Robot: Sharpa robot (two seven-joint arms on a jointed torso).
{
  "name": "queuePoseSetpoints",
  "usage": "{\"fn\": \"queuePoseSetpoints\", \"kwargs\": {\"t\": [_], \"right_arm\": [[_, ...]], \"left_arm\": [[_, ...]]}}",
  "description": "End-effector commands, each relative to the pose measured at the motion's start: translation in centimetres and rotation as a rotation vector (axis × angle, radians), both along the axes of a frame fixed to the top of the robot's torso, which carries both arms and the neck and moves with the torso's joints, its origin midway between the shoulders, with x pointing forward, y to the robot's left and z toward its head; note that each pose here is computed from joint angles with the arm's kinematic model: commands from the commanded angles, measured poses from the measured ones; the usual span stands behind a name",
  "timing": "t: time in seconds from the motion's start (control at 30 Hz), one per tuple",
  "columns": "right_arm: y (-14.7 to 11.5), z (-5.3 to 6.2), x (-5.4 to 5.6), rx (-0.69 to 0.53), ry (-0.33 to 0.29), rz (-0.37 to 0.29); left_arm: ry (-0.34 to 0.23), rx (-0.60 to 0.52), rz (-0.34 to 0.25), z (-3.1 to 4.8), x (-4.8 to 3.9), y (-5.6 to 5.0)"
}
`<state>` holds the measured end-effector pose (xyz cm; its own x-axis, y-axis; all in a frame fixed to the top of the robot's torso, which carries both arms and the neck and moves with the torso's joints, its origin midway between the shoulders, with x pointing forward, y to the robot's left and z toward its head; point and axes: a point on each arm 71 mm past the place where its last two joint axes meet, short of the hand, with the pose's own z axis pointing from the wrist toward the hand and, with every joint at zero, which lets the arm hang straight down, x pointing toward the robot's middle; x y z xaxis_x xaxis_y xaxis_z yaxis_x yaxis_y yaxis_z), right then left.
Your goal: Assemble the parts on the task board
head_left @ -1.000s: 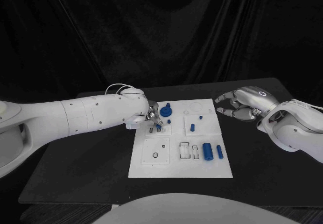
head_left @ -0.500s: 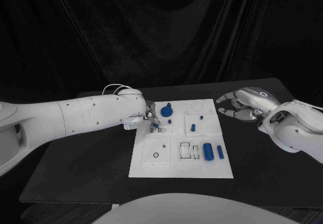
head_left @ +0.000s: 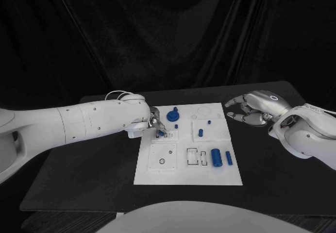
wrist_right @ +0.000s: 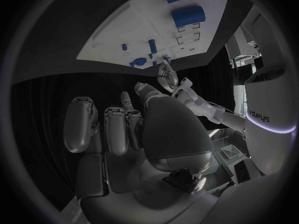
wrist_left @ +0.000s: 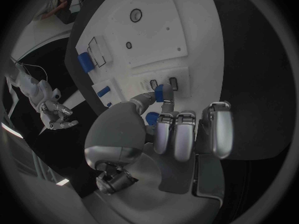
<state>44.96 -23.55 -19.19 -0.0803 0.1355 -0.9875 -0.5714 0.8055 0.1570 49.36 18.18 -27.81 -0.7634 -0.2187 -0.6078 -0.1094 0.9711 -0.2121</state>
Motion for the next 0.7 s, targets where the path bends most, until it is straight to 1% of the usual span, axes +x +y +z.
{"fn": "queuePoseSetpoints", "kwargs": {"t": [0.03, 0.4, 0.7], "right_arm": [[-0.09, -0.11, 0.03, -0.005, 0.007, -0.021], [-0.01, -0.18, 0.11, -0.009, 0.012, -0.022], [0.04, -0.23, 0.17, -0.01, 0.013, -0.022]], "left_arm": [[0.03, -0.042, 0.041, -0.26, -0.34, -0.13], [0.021, -0.061, 0.051, -0.36, -0.52, -0.18], [-0.001, -0.081, 0.058, -0.35, -0.4, -0.29]]}}
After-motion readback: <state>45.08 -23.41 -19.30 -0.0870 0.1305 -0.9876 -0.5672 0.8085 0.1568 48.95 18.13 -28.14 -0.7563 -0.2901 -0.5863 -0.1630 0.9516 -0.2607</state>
